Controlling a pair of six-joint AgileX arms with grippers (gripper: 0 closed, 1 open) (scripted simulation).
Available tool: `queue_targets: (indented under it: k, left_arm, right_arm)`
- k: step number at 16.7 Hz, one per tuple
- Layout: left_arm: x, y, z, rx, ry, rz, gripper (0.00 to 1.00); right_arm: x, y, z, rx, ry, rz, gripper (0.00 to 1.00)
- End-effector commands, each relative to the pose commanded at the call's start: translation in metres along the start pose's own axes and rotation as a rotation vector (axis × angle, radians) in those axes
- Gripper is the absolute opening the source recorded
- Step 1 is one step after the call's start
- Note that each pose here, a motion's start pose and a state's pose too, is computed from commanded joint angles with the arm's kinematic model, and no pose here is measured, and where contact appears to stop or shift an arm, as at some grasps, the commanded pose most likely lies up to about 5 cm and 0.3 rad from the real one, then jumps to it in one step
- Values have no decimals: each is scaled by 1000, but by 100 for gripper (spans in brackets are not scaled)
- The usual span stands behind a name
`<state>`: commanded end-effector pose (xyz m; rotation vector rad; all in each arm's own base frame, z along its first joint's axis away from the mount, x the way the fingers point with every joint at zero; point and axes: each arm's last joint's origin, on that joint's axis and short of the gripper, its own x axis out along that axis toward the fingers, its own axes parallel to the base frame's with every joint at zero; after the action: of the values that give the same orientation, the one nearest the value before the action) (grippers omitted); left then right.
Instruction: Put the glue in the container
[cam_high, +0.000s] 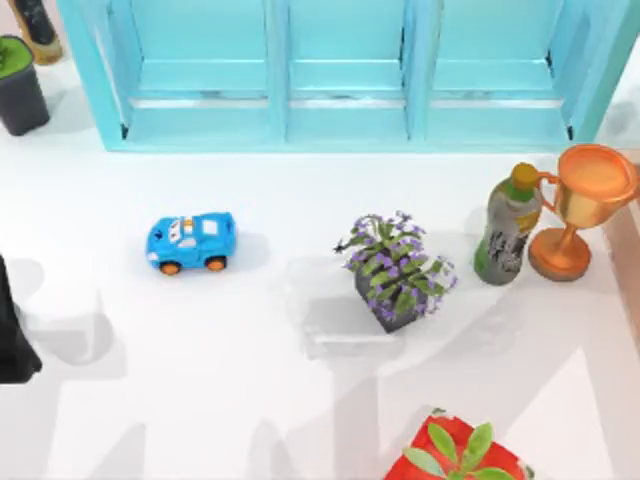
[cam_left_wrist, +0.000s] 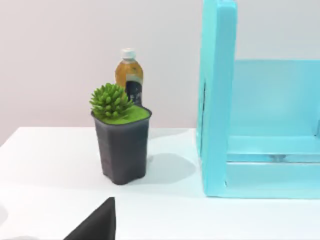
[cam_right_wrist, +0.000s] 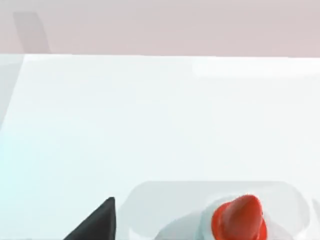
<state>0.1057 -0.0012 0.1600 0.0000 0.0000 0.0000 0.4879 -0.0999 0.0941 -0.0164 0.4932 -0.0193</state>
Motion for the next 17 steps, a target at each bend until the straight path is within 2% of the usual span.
queue_targets:
  k: [5,10,17]
  left_arm:
    - [0,0,0,0,0,0,100]
    - [0,0,0,0,0,0,100]
    - [0,0,0,0,0,0,100]
  right_arm:
    - [34,12,-21,0,6,2,100]
    - [37,15,-26,0,9,5,100]
    - [37,15,-26,0,9,5,47]
